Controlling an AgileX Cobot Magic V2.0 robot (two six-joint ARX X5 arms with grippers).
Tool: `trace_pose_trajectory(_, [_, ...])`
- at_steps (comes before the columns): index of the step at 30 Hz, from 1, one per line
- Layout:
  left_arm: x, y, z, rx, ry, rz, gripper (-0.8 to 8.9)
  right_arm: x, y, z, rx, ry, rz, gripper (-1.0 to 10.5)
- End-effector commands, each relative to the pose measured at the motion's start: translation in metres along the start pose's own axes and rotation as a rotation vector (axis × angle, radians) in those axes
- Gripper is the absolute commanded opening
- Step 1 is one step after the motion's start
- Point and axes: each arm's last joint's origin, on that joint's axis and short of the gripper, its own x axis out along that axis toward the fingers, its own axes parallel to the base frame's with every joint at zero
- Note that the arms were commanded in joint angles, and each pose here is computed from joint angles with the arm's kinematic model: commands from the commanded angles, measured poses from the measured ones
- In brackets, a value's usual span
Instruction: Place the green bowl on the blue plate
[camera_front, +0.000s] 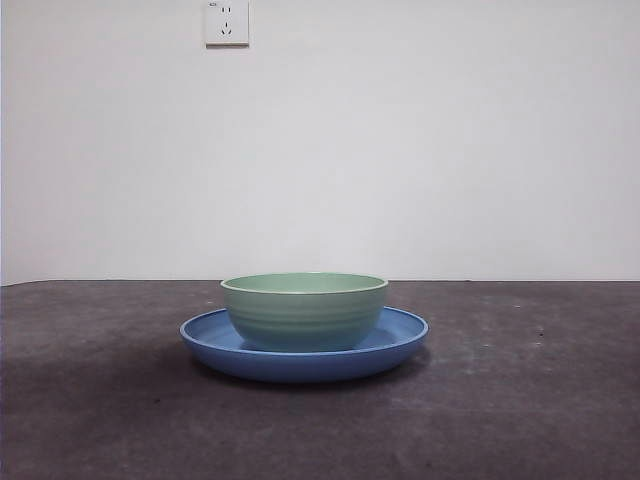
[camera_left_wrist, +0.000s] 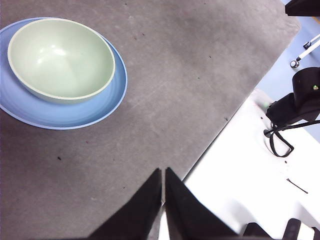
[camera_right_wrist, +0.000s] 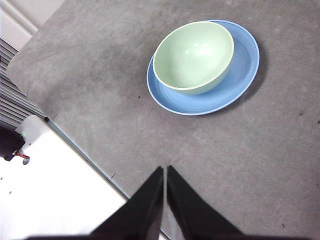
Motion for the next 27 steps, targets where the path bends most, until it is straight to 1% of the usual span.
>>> trace_pose_trajectory(1, [0.0,-0.001,0.003,0.019,-0.013,-0.008,0.09,-0.003,0.003,0.004,-0.023,-0.017,0.01,0.1])
trace_pose_trajectory(8, [-0.002,-0.002,0.004,0.026,-0.024,-0.008,0.09,-0.003,0.003,0.004,-0.023,-0.017,0.01,0.1])
trace_pose_trajectory(9, [-0.005,-0.003,0.003,0.041,-0.045,-0.003,0.09,-0.003,0.003,0.004,-0.023,-0.017,0.01,0.1])
trace_pose_trajectory(11, [-0.011,-0.004,0.005,0.113,-0.103,0.049,0.09,-0.003,0.003,0.004,-0.023,-0.017,0.01,0.1])
trace_pose_trajectory(13, [-0.023,-0.004,0.01,0.182,-0.235,0.135,0.09,-0.003,0.003,0.004,-0.023,-0.017,0.01,0.1])
trace_pose_trajectory(16, [-0.044,-0.006,0.017,0.293,-0.476,0.287,0.09,-0.003,0.003,0.004,-0.023,-0.017,0.01,0.1])
trace_pose_trajectory(19, [-0.062,-0.004,0.014,0.348,-0.674,0.471,0.09,-0.003,0.003,0.004,-0.023,-0.017,0.01,0.1])
trace_pose_trajectory(21, [-0.068,-0.001,0.007,0.356,-0.766,0.602,0.09,-0.003,0.003,0.004,-0.023,-0.017,0.01,0.1])
trace_pose_trajectory(23, [-0.069,0.004,-0.004,0.334,-0.838,0.731,0.09,-0.003,0.003,0.004,-0.023,-0.017,0.01,0.1])
trace_pose_trajectory(25, [-0.065,0.012,-0.017,0.306,-0.884,0.846,0.09,-0.003,0.003,0.004,-0.023,-0.017,0.01,0.1])
trace_pose_trajectory(27, [-0.059,0.021,-0.031,0.284,-0.904,0.919,0.09,-0.003,0.003,0.004,-0.023,-0.017,0.01,0.1])
